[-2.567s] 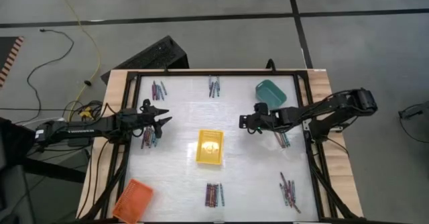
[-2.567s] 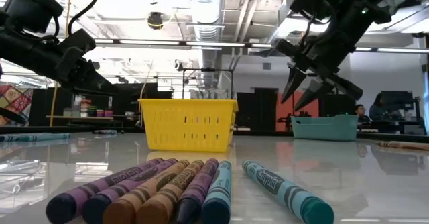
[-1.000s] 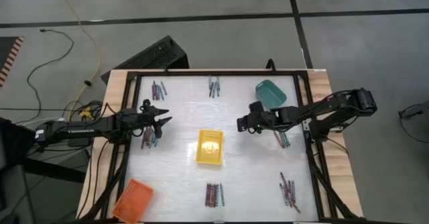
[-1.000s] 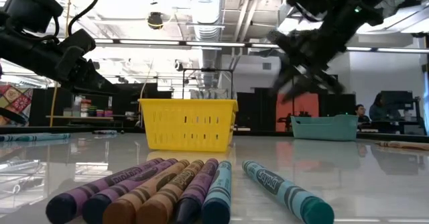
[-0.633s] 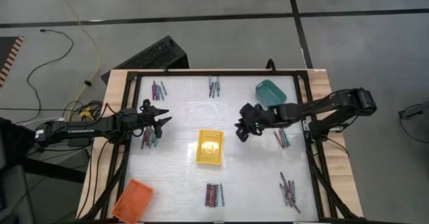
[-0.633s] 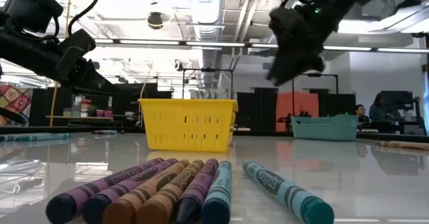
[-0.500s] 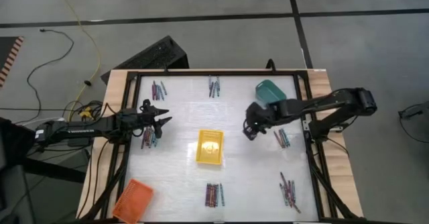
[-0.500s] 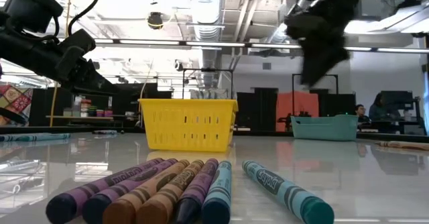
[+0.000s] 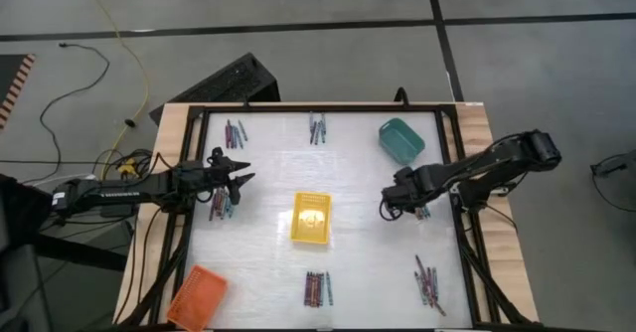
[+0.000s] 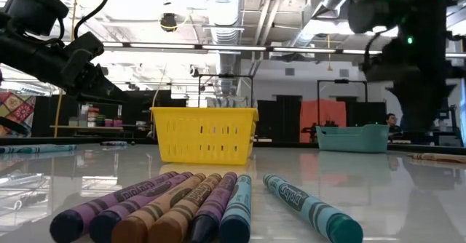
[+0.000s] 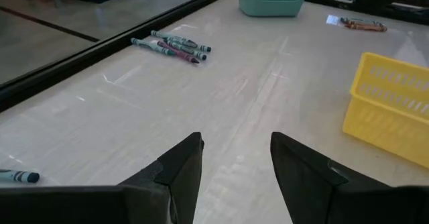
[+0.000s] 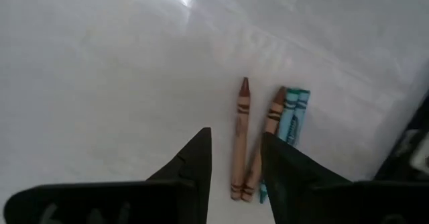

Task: Sort crayons
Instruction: Put the brown crayon into the green bin

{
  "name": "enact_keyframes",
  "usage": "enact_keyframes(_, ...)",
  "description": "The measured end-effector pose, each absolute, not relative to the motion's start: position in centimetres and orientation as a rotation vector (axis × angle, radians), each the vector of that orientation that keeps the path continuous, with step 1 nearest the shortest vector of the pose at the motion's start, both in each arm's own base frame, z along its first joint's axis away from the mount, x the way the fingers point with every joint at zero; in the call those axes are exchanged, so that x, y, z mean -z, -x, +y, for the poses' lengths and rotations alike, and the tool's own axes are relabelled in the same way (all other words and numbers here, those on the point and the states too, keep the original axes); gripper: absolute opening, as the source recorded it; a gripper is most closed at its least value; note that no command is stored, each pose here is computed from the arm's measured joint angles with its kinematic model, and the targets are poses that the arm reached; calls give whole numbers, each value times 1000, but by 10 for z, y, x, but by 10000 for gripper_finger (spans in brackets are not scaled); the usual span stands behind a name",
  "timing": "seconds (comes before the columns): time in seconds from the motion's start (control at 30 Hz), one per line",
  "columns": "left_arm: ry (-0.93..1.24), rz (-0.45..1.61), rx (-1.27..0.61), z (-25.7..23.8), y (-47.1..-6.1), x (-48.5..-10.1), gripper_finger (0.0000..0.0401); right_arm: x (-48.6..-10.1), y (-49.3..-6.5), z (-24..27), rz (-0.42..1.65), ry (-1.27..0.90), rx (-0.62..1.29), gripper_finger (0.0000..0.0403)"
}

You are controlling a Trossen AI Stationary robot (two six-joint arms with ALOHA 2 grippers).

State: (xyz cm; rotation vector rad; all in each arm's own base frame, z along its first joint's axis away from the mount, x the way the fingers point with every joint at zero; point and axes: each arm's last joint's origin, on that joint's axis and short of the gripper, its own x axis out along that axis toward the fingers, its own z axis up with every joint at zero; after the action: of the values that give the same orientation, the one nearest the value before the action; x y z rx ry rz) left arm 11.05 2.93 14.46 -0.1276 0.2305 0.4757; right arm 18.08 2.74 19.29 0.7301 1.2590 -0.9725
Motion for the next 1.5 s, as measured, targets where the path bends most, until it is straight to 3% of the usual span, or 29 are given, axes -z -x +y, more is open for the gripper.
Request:
enact_keyframes(0.8, 123, 232, -475, 29, -111, -145, 167, -152, -172, 27, 1236, -793, 927, 117)
enact_keyframes(0.97, 123, 232, -475, 29, -111, -145, 167, -152, -172, 27, 1233, -797, 921, 93)
enact_keyframes(1.27, 122, 232, -475, 29, -111, -145, 167, -153, -177, 28, 1206, -808, 868, 10)
enact_keyframes(1.5, 122, 232, -475, 29, -111, -145, 167, -178, -198, 30, 1091, -773, 791, 3)
